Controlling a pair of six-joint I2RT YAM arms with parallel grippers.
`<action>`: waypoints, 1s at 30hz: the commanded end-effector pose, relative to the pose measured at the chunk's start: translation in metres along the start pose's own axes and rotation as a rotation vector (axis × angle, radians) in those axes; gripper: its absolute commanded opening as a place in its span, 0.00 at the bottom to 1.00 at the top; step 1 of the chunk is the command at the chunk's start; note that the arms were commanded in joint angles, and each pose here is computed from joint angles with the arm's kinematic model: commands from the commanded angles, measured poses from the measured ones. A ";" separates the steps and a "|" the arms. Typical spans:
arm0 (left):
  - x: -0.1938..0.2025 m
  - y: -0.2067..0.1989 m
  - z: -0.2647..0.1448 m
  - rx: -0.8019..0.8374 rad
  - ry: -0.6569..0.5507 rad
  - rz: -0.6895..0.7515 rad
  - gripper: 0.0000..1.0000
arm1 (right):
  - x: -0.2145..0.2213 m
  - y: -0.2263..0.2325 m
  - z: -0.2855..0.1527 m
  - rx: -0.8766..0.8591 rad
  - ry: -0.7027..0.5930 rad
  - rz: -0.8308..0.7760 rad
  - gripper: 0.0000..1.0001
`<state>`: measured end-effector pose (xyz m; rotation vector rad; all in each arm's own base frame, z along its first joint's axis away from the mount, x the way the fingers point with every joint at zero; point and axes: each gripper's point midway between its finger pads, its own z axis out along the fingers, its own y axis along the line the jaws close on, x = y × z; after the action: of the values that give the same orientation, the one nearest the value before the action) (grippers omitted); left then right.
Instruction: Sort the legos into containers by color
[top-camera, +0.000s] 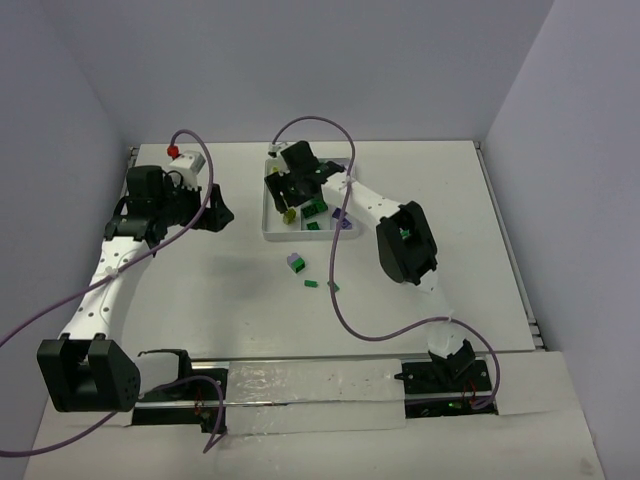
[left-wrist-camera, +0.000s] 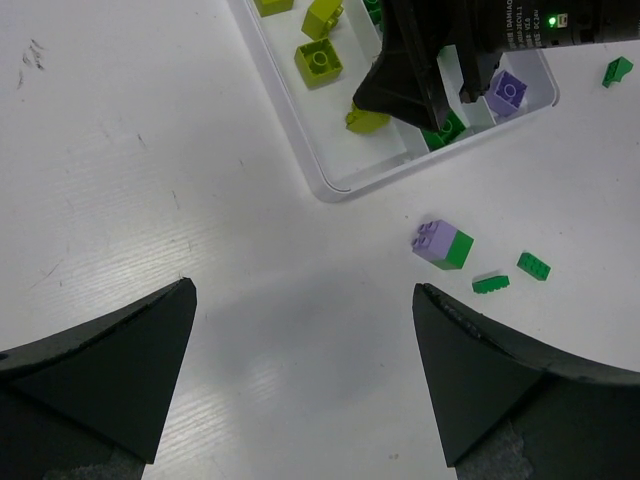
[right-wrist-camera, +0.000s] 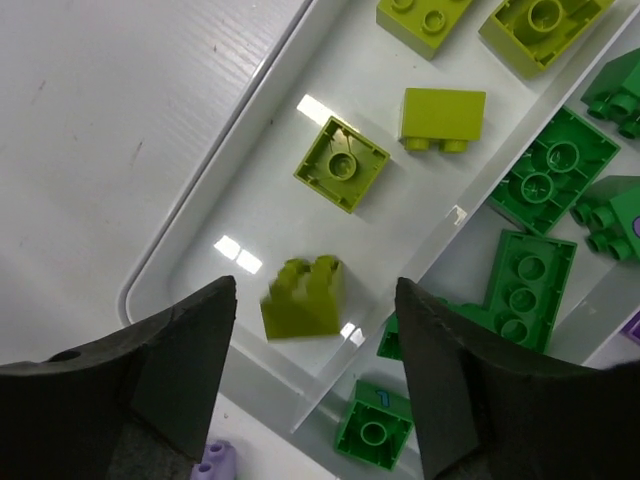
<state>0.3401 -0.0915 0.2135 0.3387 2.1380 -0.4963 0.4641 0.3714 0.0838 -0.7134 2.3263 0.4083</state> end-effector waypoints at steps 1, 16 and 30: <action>-0.009 -0.004 -0.006 0.015 -0.038 0.019 0.99 | -0.018 0.013 -0.043 0.000 -0.056 -0.019 0.74; -0.012 -0.013 -0.010 0.055 -0.041 0.018 0.99 | 0.102 0.042 -0.127 -0.113 0.074 -0.079 0.64; -0.010 -0.013 -0.008 0.063 -0.033 0.013 0.99 | 0.123 0.065 -0.083 -0.113 0.181 -0.100 0.71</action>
<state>0.3341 -0.0972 0.2180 0.3606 2.1208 -0.5360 0.2910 0.3277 0.0633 -0.9824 2.4664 0.4773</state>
